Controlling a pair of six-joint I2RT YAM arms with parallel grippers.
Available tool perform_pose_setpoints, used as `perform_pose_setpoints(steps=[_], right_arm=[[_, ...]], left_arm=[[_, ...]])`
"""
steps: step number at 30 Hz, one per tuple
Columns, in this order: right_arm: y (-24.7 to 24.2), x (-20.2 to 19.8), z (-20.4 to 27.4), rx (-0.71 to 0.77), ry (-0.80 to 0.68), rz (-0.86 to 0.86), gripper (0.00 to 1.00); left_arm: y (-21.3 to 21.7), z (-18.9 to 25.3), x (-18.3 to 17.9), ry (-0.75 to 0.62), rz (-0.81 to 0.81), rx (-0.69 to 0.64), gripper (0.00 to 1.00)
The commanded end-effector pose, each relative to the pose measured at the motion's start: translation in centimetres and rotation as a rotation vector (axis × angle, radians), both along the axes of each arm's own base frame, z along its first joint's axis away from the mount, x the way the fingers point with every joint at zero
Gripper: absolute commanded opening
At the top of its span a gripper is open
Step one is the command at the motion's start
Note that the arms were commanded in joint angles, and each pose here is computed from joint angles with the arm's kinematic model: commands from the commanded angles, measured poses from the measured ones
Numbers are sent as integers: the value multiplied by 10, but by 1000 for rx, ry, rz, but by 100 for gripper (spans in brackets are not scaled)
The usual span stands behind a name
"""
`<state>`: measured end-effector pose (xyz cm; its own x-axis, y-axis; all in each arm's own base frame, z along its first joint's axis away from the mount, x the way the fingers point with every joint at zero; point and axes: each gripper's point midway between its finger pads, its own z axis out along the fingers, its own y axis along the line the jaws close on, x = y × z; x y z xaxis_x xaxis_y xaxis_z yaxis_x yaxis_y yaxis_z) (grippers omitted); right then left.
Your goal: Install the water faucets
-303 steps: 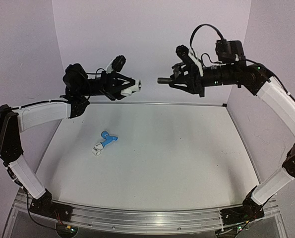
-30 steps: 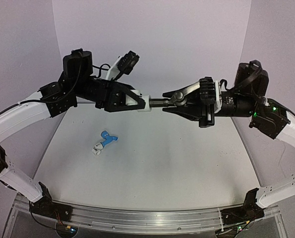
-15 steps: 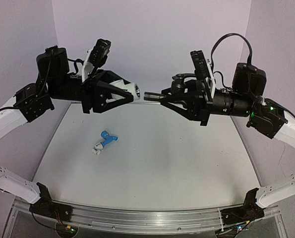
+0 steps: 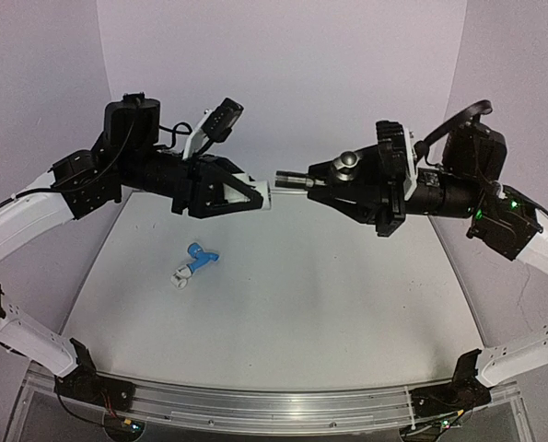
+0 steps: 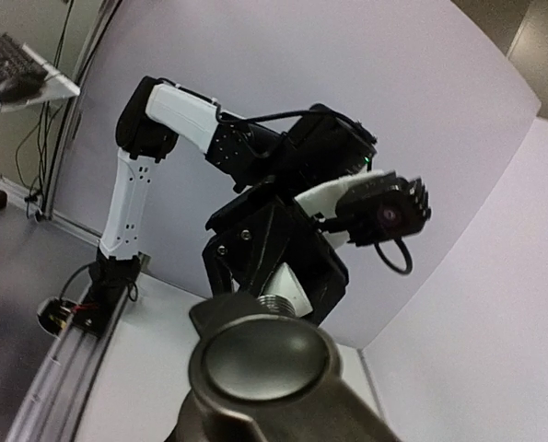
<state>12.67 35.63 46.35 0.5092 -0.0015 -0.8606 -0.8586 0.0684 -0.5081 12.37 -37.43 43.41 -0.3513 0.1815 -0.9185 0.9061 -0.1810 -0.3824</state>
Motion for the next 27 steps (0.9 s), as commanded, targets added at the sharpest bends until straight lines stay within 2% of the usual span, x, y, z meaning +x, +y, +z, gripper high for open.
perform_pose_setpoints(steps=[1,6,14,27], right_arm=[[-15,-18,17,39,-342,32,0],[-16,-26,6,-6,-474,56,0],[-7,-20,2,-44,-550,10,0],[0,-11,-8,-95,-640,-44,0]], left_arm=[[13,40,-26,101,-183,-77,0],[14,46,-31,201,-267,-69,0],[2,41,-20,308,-237,-33,0],[0,33,-25,356,-323,-1,0]])
